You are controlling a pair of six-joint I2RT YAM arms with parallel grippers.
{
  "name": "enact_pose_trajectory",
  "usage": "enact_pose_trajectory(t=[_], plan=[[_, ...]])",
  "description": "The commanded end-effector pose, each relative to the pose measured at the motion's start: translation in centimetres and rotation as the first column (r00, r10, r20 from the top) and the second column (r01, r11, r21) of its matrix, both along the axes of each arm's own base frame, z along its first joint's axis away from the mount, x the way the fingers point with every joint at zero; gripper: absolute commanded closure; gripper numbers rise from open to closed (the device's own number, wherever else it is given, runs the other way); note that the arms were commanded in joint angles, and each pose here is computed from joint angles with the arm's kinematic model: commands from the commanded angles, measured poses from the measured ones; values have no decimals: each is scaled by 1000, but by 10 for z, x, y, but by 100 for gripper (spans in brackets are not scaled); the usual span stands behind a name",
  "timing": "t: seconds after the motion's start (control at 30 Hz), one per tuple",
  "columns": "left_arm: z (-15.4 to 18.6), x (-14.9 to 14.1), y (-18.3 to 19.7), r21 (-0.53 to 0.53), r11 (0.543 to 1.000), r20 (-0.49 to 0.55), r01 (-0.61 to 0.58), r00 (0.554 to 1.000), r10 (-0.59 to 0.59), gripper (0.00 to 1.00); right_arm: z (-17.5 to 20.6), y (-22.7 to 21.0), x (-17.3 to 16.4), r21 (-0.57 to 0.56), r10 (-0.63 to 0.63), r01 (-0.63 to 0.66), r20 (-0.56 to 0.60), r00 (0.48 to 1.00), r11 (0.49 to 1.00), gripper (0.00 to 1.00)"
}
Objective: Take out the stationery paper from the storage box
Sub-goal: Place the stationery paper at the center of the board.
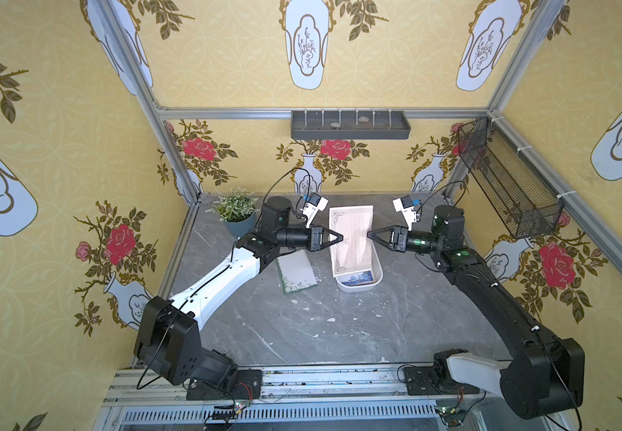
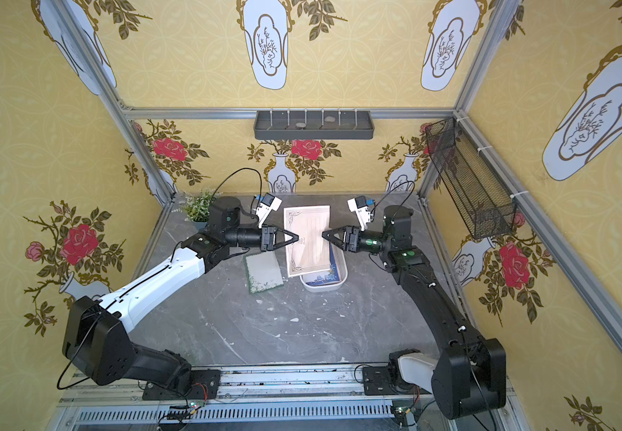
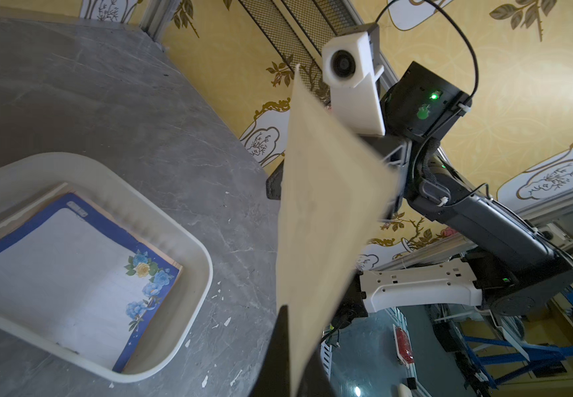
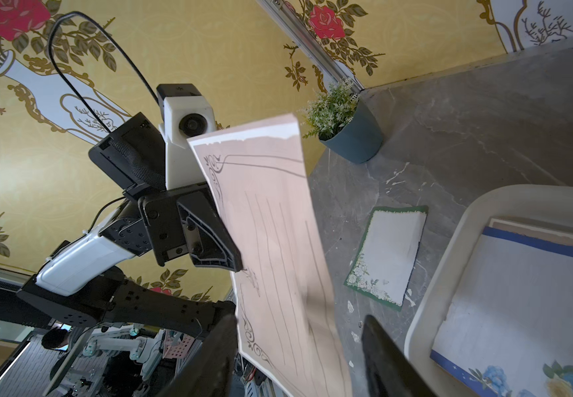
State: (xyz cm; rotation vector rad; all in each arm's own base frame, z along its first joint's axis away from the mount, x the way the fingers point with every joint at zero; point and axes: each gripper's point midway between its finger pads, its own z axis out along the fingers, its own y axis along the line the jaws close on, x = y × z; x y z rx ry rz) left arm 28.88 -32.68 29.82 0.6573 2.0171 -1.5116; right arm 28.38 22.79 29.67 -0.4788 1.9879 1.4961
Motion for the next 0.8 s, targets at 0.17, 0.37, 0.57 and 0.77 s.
enact_pose_trajectory(t=[0.17, 0.37, 0.57, 0.77], plan=[[-53, 31, 62, 168, 950, -78, -264, 957, 279, 100, -9, -6, 8, -79, -59, 59, 7, 998, 995, 18], [-82, 43, 118, 232, 881, -131, -412, 884, 448, 100, -16, -5, 13, -93, -64, 63, -15, 998, 994, 20], [-124, 49, 125, 316, 855, -190, -411, 856, 481, 100, -34, -10, 27, -183, -128, 119, -39, 991, 976, 20], [-164, 71, 120, 367, 839, -265, -402, 819, 509, 100, -56, -11, 35, -246, -147, 123, -83, 986, 962, 21]])
